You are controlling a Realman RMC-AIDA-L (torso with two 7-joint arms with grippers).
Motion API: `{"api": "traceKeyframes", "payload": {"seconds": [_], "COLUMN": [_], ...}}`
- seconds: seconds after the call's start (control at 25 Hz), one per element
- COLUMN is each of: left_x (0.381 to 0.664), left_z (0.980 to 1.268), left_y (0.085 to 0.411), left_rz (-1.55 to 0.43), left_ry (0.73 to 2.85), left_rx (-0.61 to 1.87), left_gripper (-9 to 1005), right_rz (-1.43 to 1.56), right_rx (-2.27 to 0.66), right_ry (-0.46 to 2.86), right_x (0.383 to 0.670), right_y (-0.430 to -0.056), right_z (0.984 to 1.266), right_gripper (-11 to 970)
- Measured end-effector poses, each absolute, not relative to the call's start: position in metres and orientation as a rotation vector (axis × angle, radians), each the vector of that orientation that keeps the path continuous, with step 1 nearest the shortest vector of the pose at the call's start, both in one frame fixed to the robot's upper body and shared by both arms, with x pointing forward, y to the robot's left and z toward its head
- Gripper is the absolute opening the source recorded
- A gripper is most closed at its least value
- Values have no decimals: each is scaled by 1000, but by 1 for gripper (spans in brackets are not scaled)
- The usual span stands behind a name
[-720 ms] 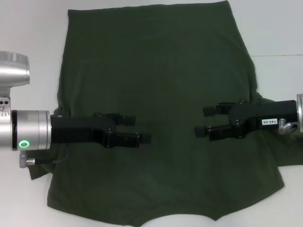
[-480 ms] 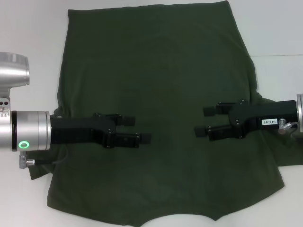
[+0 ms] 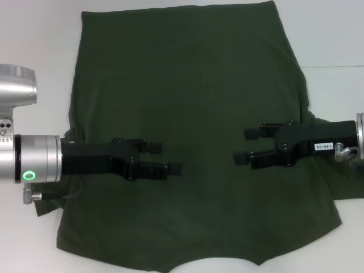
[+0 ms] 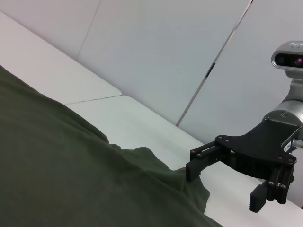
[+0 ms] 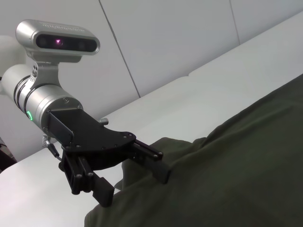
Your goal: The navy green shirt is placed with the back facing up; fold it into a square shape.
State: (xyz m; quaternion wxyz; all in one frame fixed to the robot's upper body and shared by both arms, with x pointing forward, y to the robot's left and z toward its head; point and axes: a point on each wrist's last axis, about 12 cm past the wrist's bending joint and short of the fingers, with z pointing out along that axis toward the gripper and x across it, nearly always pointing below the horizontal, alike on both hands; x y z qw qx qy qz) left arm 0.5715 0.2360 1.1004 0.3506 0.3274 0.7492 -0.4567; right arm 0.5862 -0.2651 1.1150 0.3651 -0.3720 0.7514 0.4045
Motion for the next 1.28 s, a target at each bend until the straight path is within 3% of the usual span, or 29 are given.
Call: {"api": "traceKeyframes", "payload": {"seconds": [1.04, 1.28], "left_x": [572, 575], "left_z": [1101, 1109], "left_y": [238, 274], "left_rz": [-1195, -1166], "left_ry": [1941, 2023], "left_rx": [817, 586], "left_gripper": [949, 949], "right_rz": [1037, 1035], "right_rx": [-967, -972], "right_ry": [1935, 1927], "right_x": [590, 593], "right_y": [-265, -264], "right_z": [1119, 1123], "right_gripper": [935, 934]}}
